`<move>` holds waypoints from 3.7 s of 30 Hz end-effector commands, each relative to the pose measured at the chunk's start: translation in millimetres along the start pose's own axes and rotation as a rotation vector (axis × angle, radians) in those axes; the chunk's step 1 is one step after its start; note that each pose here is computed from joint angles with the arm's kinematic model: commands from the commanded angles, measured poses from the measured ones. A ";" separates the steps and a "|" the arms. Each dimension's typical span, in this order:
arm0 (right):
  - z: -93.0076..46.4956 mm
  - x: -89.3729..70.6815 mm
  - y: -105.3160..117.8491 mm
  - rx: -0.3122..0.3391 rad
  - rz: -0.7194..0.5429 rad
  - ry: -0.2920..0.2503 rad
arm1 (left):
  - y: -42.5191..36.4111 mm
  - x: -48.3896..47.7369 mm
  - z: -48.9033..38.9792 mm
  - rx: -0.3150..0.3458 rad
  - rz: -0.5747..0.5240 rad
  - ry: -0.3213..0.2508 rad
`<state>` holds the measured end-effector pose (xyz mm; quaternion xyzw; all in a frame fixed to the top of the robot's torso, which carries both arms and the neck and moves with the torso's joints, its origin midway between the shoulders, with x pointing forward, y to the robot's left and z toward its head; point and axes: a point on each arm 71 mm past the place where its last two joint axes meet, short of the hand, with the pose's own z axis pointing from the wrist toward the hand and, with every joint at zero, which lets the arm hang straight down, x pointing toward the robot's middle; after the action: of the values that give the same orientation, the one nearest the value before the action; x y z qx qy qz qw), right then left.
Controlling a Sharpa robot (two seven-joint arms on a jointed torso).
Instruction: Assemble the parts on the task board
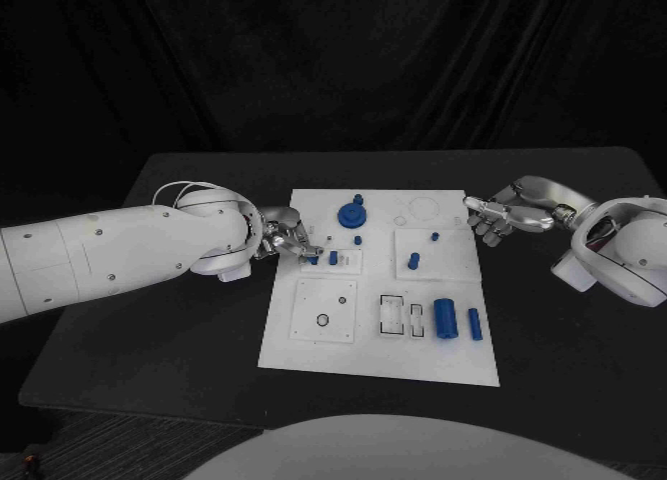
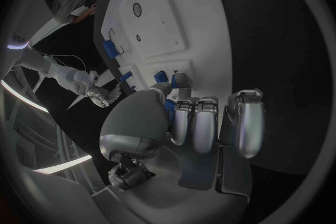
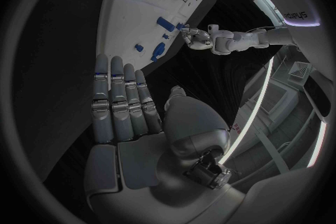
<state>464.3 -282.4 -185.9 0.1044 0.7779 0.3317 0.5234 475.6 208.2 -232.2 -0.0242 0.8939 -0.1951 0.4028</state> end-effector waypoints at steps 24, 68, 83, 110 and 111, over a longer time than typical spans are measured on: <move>0.3 1.1 -3.1 0.027 0.001 0.008 | -0.4 2.2 0.0 0.010 0.037 0.018; -4.8 -2.3 -4.1 0.004 0.004 -0.048 | -3.7 -65.4 -35.9 0.200 -0.039 -0.446; -9.6 -11.7 11.7 -0.170 -0.010 -0.204 | -55.1 -66.8 -14.2 0.655 0.701 -0.532; -17.4 -18.5 12.8 -0.232 -0.078 -0.282 | -83.1 -28.6 29.3 0.633 0.842 -0.385; -17.4 -18.4 12.7 -0.230 -0.077 -0.280 | -83.5 -28.3 30.1 0.631 0.843 -0.382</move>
<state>454.5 -288.3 -160.7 0.0590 0.6582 0.3866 0.6433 507.0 127.1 -195.6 0.4137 0.6258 -0.2781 0.5999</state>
